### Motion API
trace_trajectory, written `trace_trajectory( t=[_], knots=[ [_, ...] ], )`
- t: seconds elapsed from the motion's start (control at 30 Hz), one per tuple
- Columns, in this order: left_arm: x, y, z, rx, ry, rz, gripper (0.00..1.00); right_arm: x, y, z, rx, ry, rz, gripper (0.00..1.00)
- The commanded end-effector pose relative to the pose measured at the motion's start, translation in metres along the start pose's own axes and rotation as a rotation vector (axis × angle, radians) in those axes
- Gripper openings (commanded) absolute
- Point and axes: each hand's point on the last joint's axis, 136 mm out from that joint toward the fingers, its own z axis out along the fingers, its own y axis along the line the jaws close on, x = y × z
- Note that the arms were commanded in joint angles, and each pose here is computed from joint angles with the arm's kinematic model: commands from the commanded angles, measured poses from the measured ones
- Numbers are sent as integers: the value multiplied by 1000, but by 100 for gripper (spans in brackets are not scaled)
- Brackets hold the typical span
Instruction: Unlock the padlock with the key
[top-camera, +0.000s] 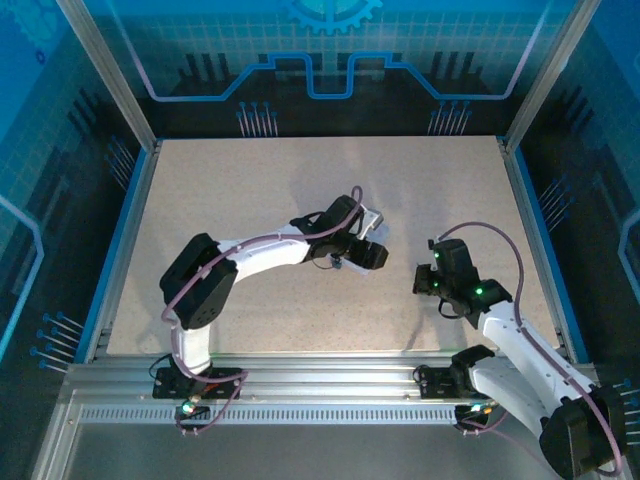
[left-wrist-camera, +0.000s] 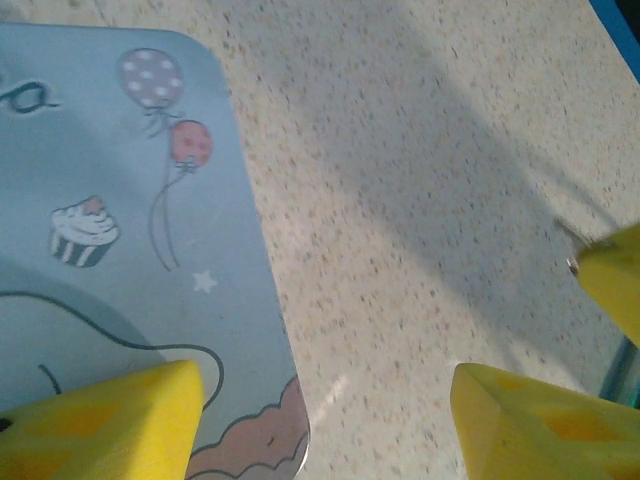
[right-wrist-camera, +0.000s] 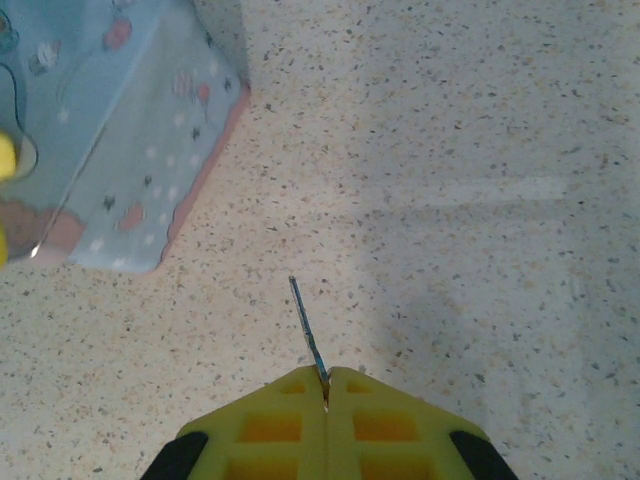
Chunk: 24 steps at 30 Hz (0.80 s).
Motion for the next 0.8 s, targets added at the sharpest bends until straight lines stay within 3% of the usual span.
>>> trace_trajectory(
  t=[0.0,0.33,0.57,0.77],
  knots=[
    [6,-3,-13,-1,-5,-30,68,-2,8,5,-53,-3,20,0],
    [-26,-25,-68,66,-162,13,79,-19,57,12,-304,-26,42,0],
    [-6,22,-121,31,-287,-78,79,-38,105,21,-519,-41,52,0],
    [28,57,-121,30,-291,-148,78,-50,136,43,-574,-21,27,0]
  ],
)
